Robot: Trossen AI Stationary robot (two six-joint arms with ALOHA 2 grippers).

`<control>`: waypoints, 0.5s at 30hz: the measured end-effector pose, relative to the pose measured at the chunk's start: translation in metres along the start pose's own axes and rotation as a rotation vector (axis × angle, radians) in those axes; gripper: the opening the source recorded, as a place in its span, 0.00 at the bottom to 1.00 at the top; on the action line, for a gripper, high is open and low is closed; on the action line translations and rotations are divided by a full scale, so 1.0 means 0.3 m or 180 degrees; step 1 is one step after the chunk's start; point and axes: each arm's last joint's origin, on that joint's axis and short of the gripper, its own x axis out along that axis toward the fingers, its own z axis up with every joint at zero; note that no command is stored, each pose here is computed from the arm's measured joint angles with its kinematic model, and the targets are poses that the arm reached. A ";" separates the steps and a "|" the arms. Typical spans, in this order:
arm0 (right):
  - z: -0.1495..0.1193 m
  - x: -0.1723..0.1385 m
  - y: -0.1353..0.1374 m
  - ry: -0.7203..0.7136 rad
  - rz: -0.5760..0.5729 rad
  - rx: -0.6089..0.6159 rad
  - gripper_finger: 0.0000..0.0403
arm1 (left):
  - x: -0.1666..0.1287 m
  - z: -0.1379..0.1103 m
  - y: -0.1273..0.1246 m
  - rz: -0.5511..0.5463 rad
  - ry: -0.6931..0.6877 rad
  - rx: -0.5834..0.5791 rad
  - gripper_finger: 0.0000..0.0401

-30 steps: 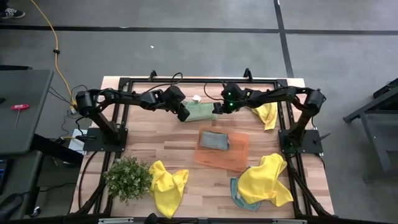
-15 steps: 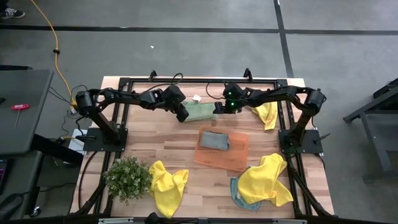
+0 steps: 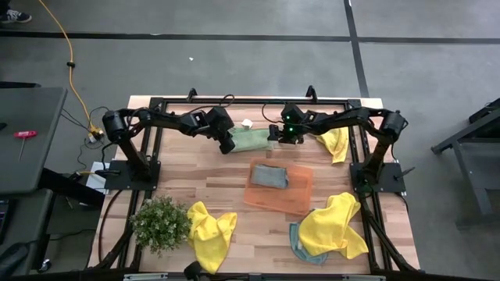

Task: Fold microfiber towels
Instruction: Put the green microfiber towel into the orange bin

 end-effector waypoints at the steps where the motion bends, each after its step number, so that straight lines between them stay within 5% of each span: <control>1: -0.001 0.004 0.001 -0.0005 0.0013 0.0020 0.76 | 0.006 -0.002 0.001 0.0001 0.0009 0.0027 0.00; 15: -0.004 0.026 0.036 -0.0239 0.0254 0.0110 0.76 | 0.018 -0.003 0.033 0.0208 -0.0007 0.0203 0.00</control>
